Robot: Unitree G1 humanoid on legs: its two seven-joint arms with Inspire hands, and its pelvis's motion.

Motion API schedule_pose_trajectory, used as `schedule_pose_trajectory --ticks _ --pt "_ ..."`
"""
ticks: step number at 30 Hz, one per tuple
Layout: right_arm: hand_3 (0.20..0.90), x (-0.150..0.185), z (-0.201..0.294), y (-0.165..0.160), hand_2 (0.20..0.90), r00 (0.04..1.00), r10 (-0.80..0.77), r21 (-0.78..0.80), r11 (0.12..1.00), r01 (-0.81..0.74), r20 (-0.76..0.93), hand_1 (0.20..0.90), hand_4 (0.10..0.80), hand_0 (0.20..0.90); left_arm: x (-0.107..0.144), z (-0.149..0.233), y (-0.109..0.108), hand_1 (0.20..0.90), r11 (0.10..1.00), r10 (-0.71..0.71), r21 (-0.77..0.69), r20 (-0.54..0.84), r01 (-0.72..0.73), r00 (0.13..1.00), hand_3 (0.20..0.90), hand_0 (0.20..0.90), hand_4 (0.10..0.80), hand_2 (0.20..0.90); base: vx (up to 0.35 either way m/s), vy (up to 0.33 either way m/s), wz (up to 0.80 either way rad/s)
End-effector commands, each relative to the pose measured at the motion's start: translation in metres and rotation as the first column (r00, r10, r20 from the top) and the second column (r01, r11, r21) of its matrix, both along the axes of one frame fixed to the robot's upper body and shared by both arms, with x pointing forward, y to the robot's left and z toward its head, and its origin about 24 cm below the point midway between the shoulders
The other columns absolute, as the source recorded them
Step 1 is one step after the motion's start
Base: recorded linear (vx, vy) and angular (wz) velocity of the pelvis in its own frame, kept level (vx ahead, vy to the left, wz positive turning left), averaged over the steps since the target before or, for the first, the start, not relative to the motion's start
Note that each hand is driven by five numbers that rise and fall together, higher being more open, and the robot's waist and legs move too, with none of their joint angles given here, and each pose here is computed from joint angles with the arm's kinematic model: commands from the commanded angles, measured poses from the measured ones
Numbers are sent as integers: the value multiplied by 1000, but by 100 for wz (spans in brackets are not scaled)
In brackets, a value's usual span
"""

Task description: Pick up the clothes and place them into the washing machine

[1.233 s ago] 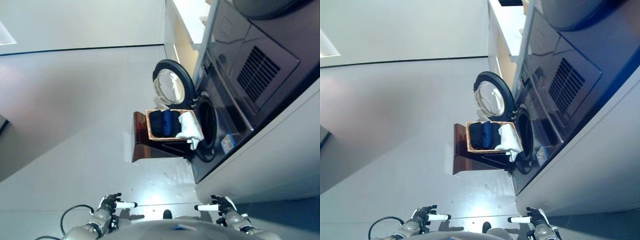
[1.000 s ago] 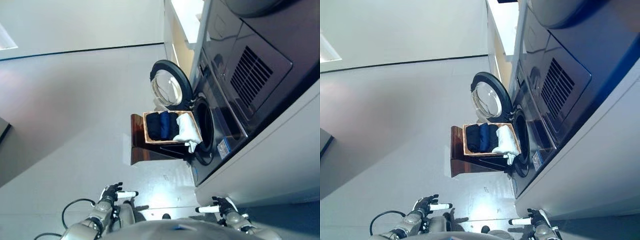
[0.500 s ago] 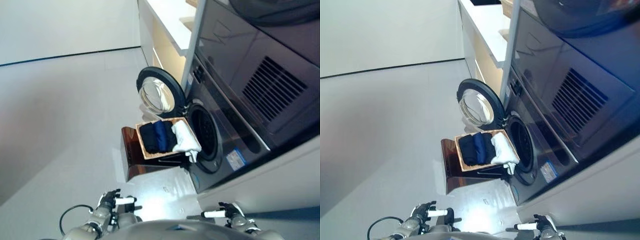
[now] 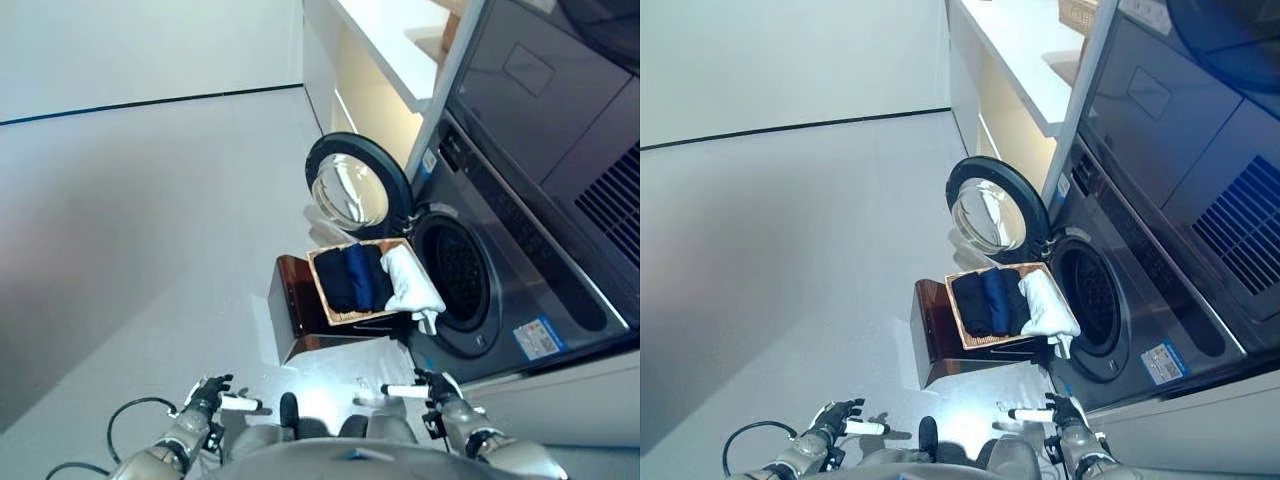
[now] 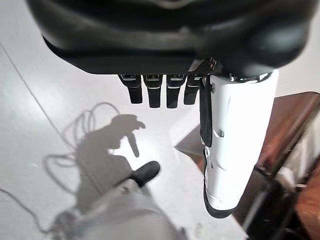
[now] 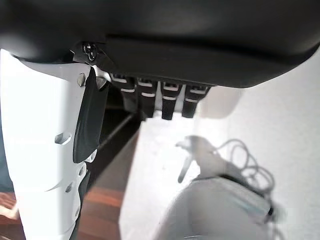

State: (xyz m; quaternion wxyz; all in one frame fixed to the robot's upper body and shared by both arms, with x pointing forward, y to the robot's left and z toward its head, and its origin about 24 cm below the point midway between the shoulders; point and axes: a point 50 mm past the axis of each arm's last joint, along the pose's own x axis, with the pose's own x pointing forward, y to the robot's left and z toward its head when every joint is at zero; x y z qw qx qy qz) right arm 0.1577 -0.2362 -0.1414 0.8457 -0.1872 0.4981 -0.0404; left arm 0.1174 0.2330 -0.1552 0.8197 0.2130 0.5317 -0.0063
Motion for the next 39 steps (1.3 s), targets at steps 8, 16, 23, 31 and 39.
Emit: schedule_pose_trajectory --ticks 8,16,23,31,39 --pt "900 34 41 -61 900 985 98 -302 952 -52 139 900 800 900 -4 -1 -5 900 992 123 -51 65 -120 990 900 900 800 900 134 -67 50" --pt "900 91 93 -86 900 950 199 -471 880 -64 242 900 800 900 6 1 -12 900 992 117 -62 108 -111 987 900 900 800 900 -50 2 10" --pt "900 139 140 -88 900 909 218 -548 836 14 356 900 800 900 40 15 -18 900 987 151 -97 253 -130 956 900 900 800 900 -145 38 -2" --pt "900 168 189 -98 900 845 171 -560 811 172 506 900 800 900 126 83 -21 900 959 269 -246 637 -140 723 900 900 800 900 -45 13 2" --pt "900 186 232 -105 900 793 163 -600 746 291 588 900 800 900 152 128 -28 900 958 256 -284 787 -39 561 900 900 800 900 59 31 -3"
